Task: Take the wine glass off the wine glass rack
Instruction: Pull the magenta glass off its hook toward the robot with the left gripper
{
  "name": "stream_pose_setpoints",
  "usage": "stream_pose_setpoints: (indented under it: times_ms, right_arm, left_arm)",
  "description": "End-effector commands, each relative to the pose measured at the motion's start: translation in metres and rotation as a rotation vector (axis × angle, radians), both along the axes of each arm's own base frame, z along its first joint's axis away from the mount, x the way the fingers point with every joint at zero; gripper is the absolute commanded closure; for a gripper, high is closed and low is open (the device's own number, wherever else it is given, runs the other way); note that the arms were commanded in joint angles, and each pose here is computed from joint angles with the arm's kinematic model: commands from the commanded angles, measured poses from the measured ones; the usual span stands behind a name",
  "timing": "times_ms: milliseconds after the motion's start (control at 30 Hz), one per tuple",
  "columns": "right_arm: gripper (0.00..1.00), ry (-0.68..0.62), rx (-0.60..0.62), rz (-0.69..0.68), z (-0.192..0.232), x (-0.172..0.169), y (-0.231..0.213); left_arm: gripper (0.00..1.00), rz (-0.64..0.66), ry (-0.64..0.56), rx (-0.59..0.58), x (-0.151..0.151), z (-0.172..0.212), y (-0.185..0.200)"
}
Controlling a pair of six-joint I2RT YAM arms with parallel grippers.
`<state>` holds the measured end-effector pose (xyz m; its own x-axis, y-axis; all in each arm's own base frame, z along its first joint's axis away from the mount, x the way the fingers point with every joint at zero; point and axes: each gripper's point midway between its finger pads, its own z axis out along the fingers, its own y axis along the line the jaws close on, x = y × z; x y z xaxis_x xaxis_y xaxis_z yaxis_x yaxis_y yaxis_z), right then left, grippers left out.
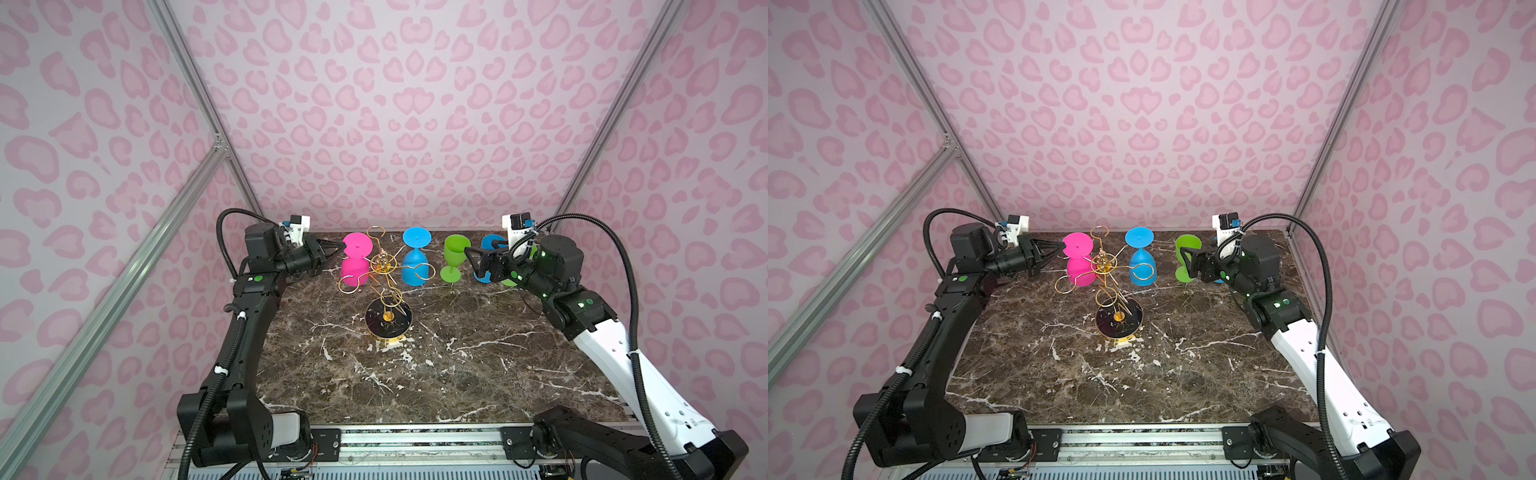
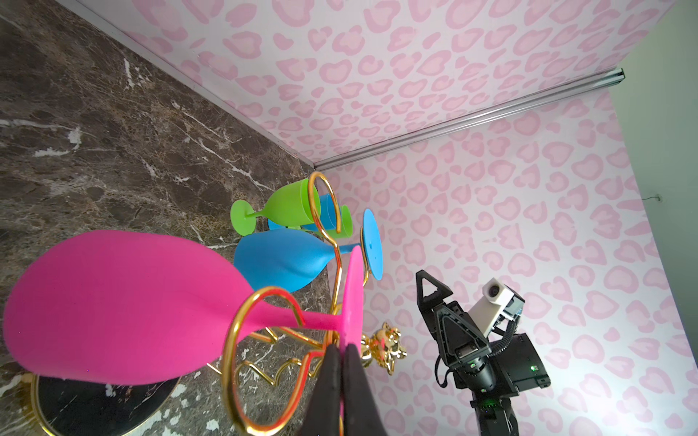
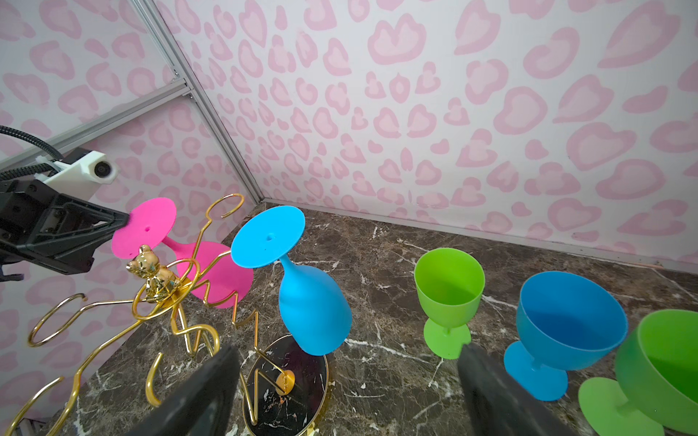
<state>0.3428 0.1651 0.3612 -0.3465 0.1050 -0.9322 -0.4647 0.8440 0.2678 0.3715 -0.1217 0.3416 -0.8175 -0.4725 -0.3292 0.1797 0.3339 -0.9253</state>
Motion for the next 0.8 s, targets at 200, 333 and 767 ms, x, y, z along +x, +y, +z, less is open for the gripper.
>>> stream_pose_setpoints:
  times_ms: [200, 333, 767]
  right_arm:
    - [0.08, -0.024, 0.011, 0.005, 0.005, 0.004, 0.002]
    - [0.08, -0.022, 0.009, 0.004, 0.005, 0.004, 0.002]
    - [0.08, -0.022, -0.011, -0.004, 0.005, 0.000, -0.001]
  left_arm:
    - [0.96, 0.005, -0.059, -0.005, 0.014, 0.012, 0.001]
    - [0.96, 0.012, -0.073, -0.017, 0.020, 0.017, 0.001]
    - [0.96, 0.050, -0.092, -0.016, 0.036, 0.024, 0.018]
